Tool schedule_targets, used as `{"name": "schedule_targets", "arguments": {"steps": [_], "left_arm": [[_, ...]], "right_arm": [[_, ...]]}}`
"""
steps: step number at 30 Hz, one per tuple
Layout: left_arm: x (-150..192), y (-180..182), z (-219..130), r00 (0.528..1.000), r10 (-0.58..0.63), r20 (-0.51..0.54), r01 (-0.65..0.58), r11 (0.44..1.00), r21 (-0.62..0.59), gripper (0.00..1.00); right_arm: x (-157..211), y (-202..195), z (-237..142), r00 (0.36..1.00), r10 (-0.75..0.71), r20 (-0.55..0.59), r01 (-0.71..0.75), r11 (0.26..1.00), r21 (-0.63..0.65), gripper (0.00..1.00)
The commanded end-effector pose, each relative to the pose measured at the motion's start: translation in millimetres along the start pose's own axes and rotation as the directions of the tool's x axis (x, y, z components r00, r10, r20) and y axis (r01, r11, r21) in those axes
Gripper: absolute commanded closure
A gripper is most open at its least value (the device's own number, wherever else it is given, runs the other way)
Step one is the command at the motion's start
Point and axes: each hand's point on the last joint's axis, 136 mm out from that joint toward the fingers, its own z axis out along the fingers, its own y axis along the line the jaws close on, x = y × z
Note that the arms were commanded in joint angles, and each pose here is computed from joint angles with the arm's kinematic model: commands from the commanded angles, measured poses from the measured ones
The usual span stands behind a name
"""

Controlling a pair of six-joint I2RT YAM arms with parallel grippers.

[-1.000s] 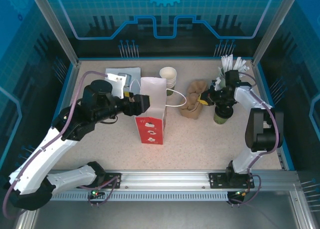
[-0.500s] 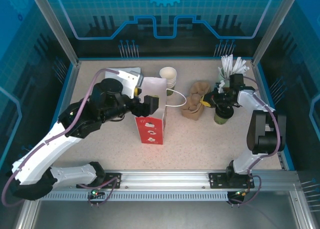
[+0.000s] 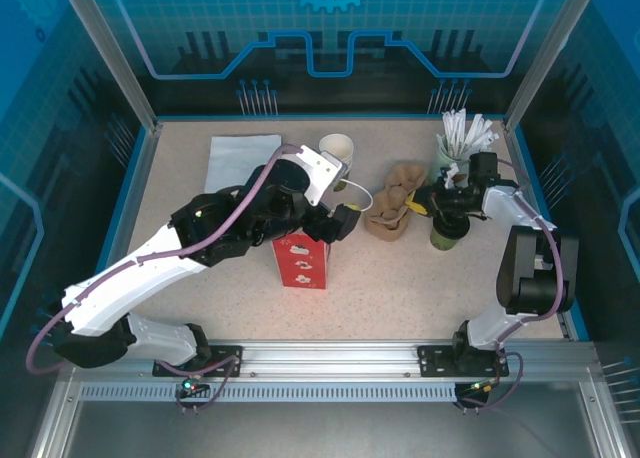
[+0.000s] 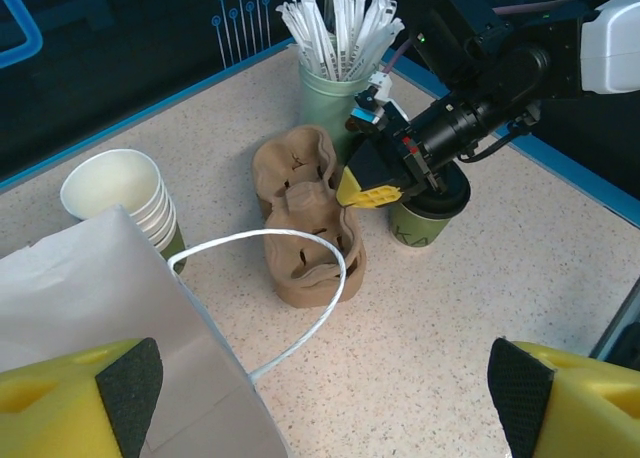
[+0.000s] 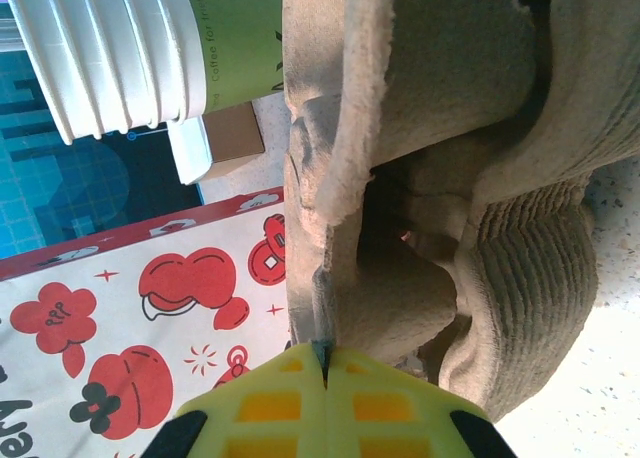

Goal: Pack the takeout coffee

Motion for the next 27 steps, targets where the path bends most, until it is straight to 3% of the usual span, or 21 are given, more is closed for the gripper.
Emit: {"name": "schedule_targets", "arguments": {"steps": [1, 19, 27], "left_arm": [[-16, 4, -11, 0.998, 0.008, 0.056, -0.007, 1.000, -0.019, 0.11], [-25, 36, -44, 0.977, -0.122, 0.174, 0.143, 0.983, -0.114, 0.10], [-25, 52, -72, 0.917, -0.342, 0.207, 0.341, 0.939, 0.041, 0.06]], "right_arm": [[-2, 18, -12, 0.999, -0.046, 0.012, 0.046, 0.998, -0.052, 1.00], [-1, 64, -43, 0.966, -0.244, 0.082, 0.248, 0.968, -0.046, 1.00], [16, 115, -89, 0.883, -0.426, 0.199, 0.442, 0.896, -0.045, 1.00]]}}
